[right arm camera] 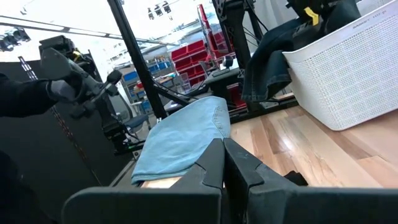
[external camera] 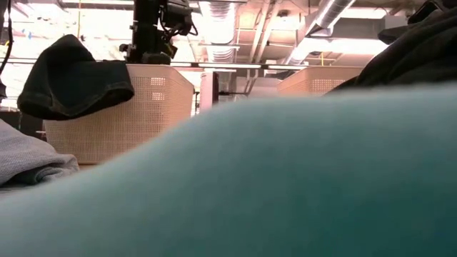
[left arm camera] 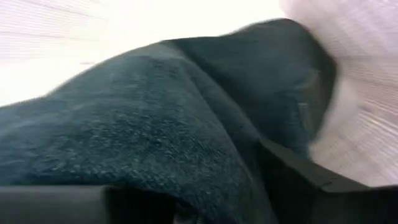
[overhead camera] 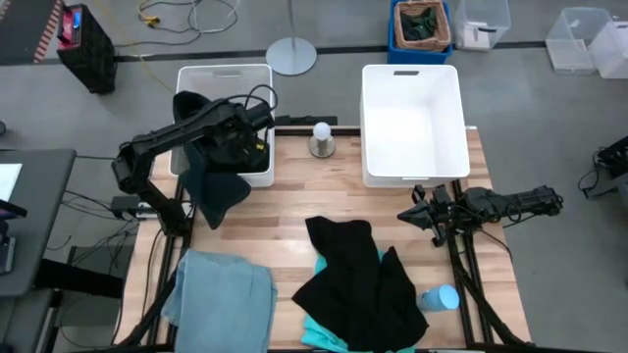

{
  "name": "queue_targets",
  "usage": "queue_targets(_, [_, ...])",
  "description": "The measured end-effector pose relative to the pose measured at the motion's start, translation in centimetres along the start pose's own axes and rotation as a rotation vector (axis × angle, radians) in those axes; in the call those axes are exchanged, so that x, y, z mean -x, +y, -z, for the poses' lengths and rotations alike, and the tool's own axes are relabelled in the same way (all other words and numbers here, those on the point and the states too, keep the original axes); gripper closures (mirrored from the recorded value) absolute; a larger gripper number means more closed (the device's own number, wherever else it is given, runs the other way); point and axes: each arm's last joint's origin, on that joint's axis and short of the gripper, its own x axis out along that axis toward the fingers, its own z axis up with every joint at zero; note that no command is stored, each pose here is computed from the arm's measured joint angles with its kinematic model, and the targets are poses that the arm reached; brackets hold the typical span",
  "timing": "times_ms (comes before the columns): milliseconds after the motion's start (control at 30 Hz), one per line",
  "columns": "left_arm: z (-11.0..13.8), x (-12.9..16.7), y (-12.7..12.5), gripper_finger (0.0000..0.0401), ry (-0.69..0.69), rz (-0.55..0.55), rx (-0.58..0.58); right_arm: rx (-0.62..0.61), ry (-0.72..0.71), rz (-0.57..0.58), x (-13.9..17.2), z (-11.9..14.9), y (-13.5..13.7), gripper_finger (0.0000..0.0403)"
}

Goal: Sort clothes
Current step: Put the dark blue pants into the left white laundry bin

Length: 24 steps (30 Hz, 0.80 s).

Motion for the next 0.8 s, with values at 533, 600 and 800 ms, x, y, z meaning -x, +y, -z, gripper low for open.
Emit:
queue_targets(533, [2.0, 5.4, 3.2, 0.0164, -0.335, 0.142, 0.224, 0.001, 0.001, 0.0, 0.0, 0.0, 0.0, 0.0378])
queue_targets(600, [2.6, 6.2, 3.8, 0.0164, -0.372, 0.157, 0.267, 0.001, 0.0, 0.001, 0.0, 0.0, 0.0, 0.0378])
queue_targets(800, [4.6, 8.0, 5.2, 0.0164, -0.421, 0.208, 0.386, 0.002, 0.0, 0.001, 0.0, 0.0, 0.0, 0.0378])
